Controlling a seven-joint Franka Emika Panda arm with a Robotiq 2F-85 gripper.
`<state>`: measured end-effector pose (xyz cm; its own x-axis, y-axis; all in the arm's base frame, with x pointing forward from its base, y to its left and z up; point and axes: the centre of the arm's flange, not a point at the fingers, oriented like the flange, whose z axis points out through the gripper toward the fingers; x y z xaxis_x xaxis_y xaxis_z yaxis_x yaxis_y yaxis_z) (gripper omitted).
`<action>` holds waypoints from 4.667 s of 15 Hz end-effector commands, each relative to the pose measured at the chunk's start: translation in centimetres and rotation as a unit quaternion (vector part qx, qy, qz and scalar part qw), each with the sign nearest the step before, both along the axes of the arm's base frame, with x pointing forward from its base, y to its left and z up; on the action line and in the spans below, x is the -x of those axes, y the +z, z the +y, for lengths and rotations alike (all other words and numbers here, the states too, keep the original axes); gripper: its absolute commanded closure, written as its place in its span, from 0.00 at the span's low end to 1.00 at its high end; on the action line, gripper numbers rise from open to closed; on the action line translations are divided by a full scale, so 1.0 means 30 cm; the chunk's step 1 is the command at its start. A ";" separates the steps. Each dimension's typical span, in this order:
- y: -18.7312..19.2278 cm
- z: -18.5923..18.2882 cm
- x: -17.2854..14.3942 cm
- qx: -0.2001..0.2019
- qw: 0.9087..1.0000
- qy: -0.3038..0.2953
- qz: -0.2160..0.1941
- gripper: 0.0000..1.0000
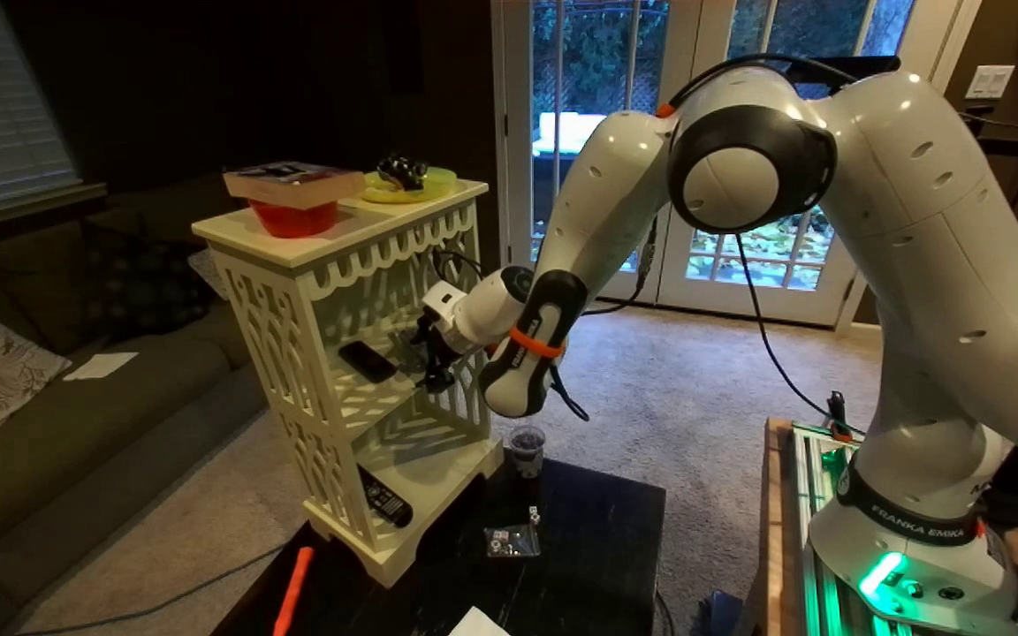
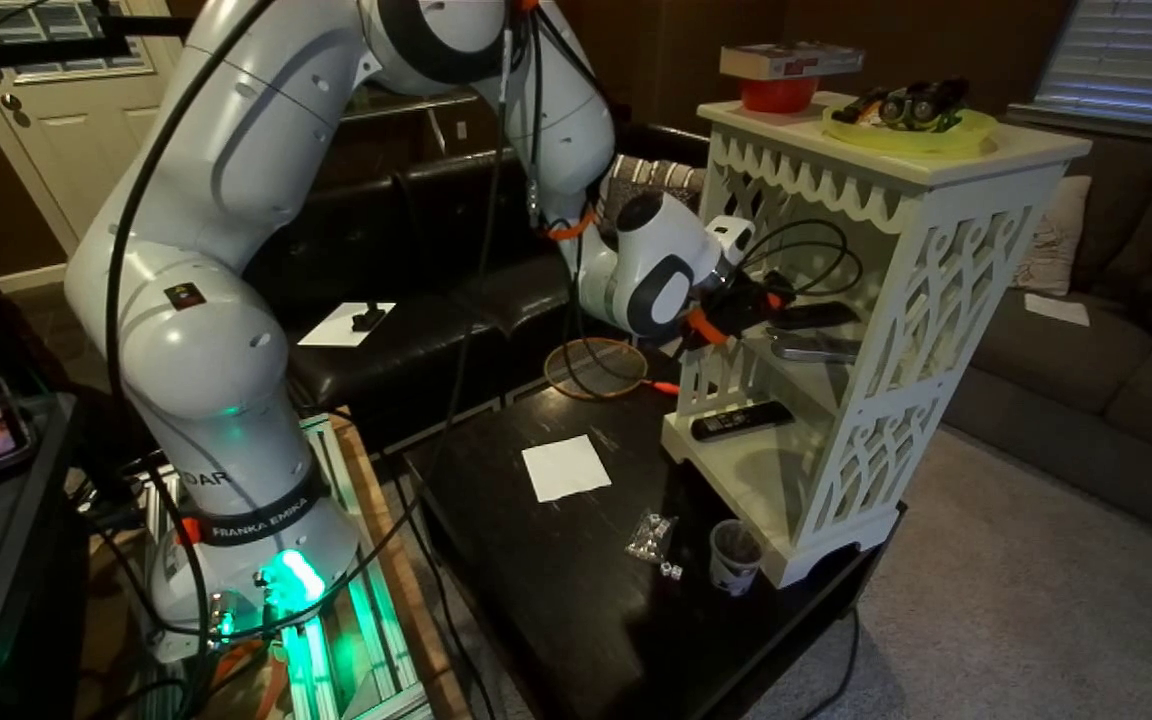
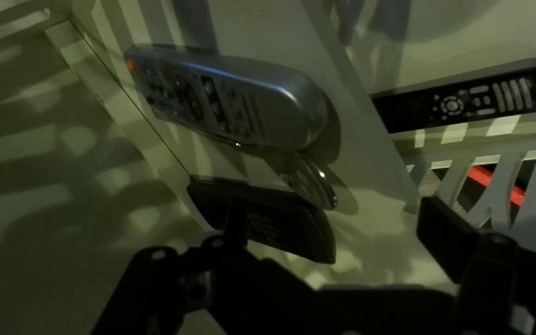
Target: Put the silver spoon on top of the shelf.
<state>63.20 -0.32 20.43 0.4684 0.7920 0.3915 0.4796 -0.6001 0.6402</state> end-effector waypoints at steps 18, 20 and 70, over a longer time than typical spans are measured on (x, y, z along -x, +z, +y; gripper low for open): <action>0.010 0.022 -0.140 -0.012 0.998 -0.059 -0.009 0.24; -0.003 0.035 -0.138 -0.008 0.998 -0.054 -0.008 0.24; 0.301 -0.329 0.340 -0.252 0.963 0.064 -0.074 0.98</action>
<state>56.95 -6.55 27.30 0.3322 0.5732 0.7490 0.4451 -0.7954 0.4113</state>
